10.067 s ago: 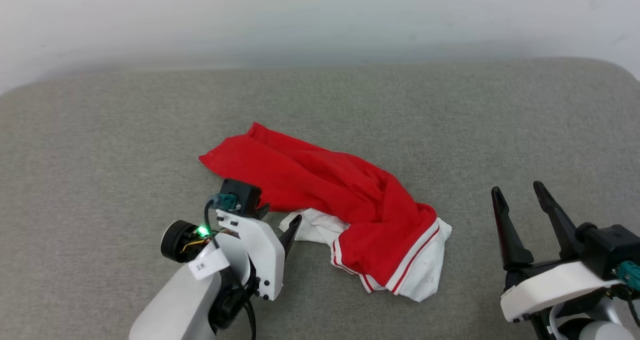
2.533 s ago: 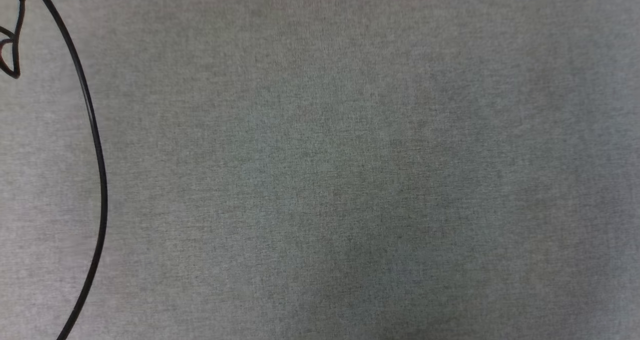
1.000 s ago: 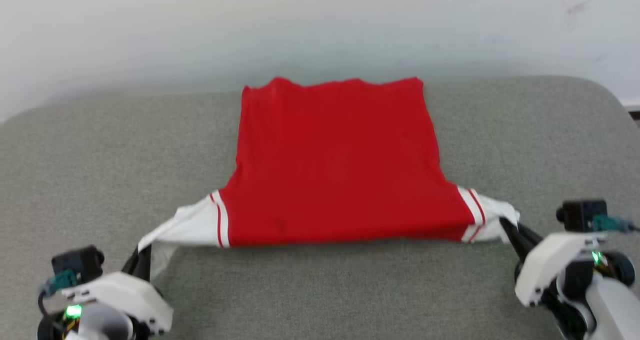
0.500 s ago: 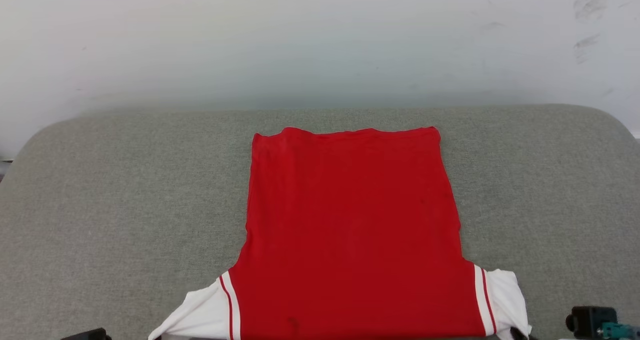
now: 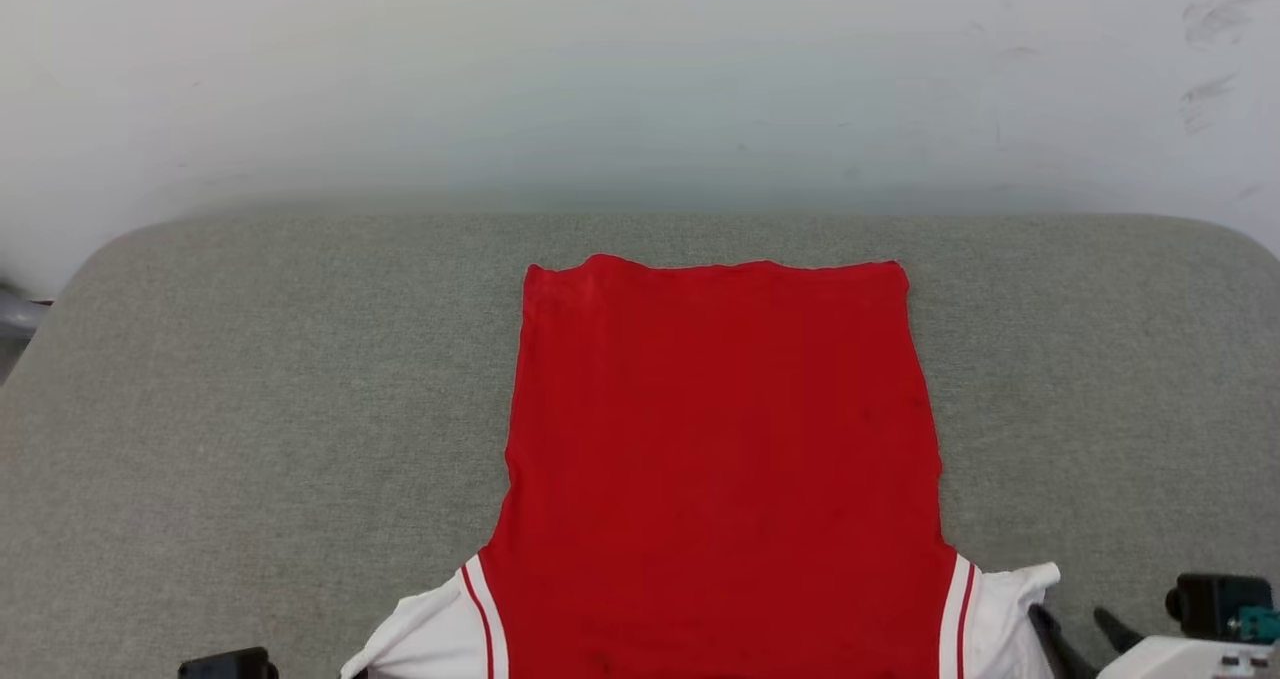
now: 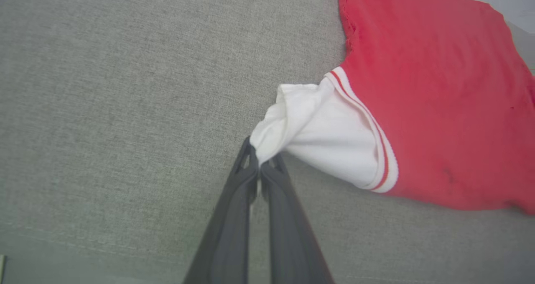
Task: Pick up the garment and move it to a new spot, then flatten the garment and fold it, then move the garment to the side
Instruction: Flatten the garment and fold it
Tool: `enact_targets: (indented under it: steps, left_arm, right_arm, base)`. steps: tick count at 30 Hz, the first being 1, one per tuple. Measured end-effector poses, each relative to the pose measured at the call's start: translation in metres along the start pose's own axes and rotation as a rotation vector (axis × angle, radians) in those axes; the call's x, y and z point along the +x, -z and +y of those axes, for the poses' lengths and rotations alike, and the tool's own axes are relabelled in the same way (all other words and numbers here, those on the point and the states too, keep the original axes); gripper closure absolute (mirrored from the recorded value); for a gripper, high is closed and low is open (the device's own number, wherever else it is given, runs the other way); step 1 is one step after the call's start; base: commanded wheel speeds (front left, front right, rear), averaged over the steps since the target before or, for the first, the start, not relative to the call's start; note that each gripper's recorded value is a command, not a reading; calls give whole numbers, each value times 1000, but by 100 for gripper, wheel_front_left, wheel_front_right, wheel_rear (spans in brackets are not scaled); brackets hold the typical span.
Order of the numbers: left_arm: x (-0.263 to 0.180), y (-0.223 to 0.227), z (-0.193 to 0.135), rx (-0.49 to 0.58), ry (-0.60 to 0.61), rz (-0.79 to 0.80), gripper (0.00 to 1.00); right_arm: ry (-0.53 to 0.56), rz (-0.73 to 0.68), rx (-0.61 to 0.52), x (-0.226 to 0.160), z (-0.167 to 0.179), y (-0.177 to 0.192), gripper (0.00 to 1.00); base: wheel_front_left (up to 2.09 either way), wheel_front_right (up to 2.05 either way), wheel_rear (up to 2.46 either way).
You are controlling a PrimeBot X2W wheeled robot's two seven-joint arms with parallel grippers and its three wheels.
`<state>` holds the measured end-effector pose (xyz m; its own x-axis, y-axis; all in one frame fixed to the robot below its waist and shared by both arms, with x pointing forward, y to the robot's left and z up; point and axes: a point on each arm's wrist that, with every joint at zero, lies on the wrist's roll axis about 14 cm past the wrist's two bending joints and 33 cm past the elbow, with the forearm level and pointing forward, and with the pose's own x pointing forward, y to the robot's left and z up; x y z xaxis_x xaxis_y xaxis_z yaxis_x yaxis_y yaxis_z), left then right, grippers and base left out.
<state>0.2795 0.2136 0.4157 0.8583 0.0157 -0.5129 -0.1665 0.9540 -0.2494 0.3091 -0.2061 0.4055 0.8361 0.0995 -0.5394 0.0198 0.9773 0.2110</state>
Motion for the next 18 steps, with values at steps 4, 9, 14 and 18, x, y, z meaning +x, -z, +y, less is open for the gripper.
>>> enact_targets:
  steps: [4,9,14,18]
  left_arm:
    - [4,-10,-7,20,18,-31,100]
    - [13,-25,-21,40,51,-71,100]
    - [25,-39,-33,41,78,-106,100]
    - [38,-52,-40,49,93,-138,100]
  right_arm:
    - [10,-92,-8,16,-4,-36,0]
    - [24,-142,4,48,-13,-79,0]
    - [27,-76,13,90,-16,-100,0]
    - [9,19,3,127,-8,-114,0]
  base:
    - [0,0,0]
    - [0,0,0]
    - [0,0,0]
    - [0,0,0]
